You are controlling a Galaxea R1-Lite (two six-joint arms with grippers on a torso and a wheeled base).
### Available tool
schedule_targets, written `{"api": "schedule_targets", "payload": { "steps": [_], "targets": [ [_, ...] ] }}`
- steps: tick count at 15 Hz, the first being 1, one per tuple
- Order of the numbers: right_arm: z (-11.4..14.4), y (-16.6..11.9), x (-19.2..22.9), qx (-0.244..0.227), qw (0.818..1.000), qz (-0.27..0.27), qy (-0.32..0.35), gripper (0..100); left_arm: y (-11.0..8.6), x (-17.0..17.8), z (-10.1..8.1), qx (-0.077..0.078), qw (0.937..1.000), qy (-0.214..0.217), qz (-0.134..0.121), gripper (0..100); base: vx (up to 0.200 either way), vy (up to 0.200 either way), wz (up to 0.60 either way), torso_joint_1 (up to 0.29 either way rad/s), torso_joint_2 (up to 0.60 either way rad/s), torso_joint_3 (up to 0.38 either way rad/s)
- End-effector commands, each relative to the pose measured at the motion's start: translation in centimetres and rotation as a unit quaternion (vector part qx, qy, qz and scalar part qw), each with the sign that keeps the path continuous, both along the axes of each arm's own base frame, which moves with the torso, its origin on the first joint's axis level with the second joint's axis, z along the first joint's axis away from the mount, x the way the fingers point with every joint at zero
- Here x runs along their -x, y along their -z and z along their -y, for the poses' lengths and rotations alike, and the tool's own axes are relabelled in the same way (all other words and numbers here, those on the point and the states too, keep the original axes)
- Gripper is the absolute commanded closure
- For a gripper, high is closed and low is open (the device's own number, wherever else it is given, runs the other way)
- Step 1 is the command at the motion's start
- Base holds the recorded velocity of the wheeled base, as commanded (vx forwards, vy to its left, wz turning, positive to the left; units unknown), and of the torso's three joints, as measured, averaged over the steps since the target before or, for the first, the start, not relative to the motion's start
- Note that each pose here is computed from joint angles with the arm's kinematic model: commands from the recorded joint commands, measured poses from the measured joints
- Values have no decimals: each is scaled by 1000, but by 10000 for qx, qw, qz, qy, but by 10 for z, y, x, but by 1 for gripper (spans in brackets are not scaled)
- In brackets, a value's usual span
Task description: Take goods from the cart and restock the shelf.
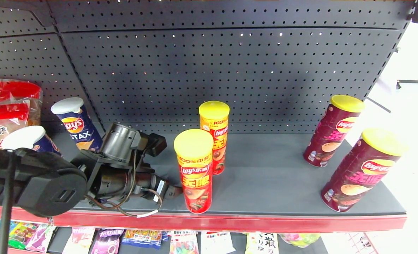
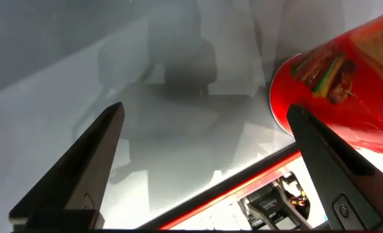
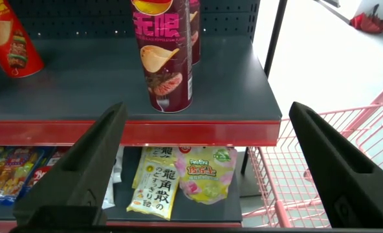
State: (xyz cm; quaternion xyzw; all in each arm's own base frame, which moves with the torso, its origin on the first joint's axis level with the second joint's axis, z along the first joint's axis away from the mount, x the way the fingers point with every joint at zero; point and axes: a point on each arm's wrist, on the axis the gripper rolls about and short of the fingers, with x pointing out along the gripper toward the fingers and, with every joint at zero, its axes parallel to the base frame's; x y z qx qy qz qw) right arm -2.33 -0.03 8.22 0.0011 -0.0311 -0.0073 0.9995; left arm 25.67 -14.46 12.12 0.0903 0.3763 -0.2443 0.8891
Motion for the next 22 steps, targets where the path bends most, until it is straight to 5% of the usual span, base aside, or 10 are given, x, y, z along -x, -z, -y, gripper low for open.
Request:
{"api": "schedule_targets", "payload": {
  "steps": [1,7,22],
  "targets": [
    [0,0,0,1,10000,-4,-4,0,0,-1,2,6,10000,19,4,0,0,0,0,0,0,0],
    [0,0,0,1,10000,-4,-4,0,6,4,-1,-94,9999,14,-97,0,0,0,0,0,0,0],
    [0,0,0,1,10000,-4,-4,0,7,-8,23,-12,9997,260,-48,0,0,0,0,0,0,0]
  ]
}}
